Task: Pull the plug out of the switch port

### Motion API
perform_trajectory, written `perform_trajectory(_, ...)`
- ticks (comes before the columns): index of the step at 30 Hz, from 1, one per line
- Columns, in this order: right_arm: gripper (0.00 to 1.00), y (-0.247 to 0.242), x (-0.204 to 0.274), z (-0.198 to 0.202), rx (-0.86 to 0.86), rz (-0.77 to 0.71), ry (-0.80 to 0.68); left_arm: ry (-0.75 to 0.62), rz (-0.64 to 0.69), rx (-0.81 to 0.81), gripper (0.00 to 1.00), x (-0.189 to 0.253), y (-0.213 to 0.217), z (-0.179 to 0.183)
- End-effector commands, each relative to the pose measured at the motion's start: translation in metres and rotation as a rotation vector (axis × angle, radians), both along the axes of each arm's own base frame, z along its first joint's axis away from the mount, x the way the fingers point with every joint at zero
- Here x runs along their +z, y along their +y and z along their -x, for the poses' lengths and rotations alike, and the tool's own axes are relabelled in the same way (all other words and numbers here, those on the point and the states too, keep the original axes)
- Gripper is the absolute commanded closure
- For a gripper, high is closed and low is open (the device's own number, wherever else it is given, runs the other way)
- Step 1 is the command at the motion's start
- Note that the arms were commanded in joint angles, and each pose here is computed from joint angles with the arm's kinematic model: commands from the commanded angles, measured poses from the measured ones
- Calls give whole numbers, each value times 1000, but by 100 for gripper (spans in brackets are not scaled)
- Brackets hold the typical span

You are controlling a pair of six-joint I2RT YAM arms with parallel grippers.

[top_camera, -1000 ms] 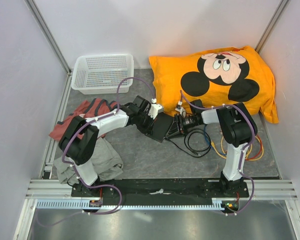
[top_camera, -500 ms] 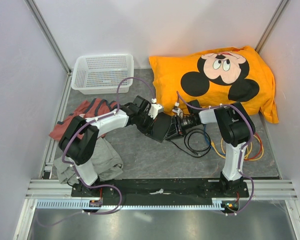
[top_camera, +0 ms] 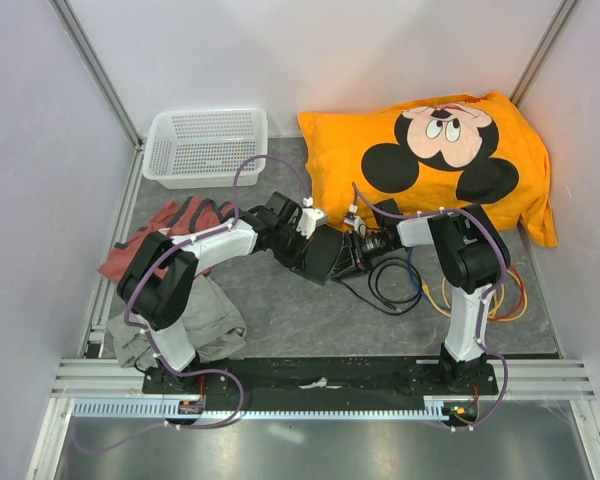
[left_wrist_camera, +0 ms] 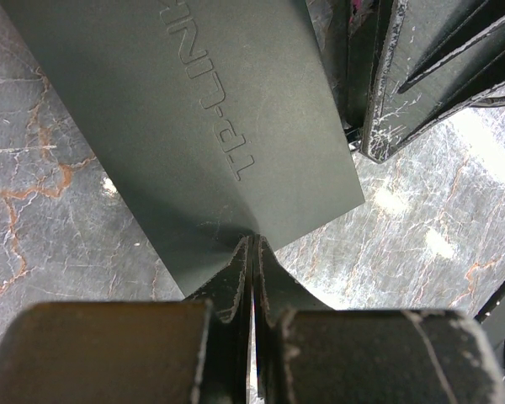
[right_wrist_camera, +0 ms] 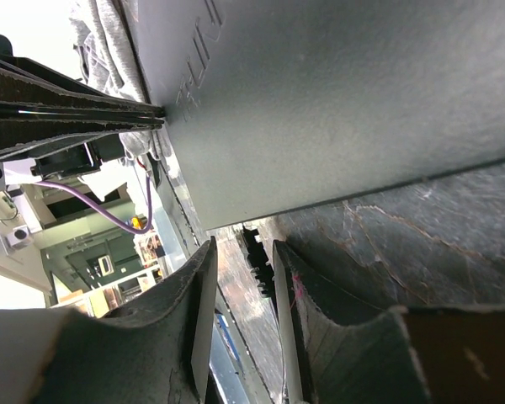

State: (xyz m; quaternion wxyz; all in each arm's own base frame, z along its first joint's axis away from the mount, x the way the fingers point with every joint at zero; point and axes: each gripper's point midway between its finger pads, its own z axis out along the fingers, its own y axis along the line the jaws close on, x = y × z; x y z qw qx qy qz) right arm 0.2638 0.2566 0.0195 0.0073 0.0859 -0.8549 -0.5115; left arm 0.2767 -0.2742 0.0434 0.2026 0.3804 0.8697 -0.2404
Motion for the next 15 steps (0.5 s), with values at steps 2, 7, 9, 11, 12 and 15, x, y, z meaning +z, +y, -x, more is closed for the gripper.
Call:
perform_trajectory(2, 58, -10, -40, -3, -7, 158, -44, 0, 15, -1, 98, -2, -5, 1)
perform_trajectory(7, 62, -11, -42, -7, -14, 184, -51, -2, 20, 1, 98, -1, -7, 0)
perform_trajectory(9, 62, -9, -43, -7, -11, 193, -53, -2, 19, 0, 98, -2, -6, 1)
perform_trajectory(11, 62, -9, -44, -7, -9, 197, -48, -2, 18, 1, 98, -2, -6, 1)
perform_trajectory(12, 62, -9, -43, -8, -8, 196, -51, -2, 18, 1, 99, -3, -6, 1)
perform_trajectory(15, 61, -8, -46, -7, -5, 208, -49, 0, 17, 2, 99, -3, -6, 1)
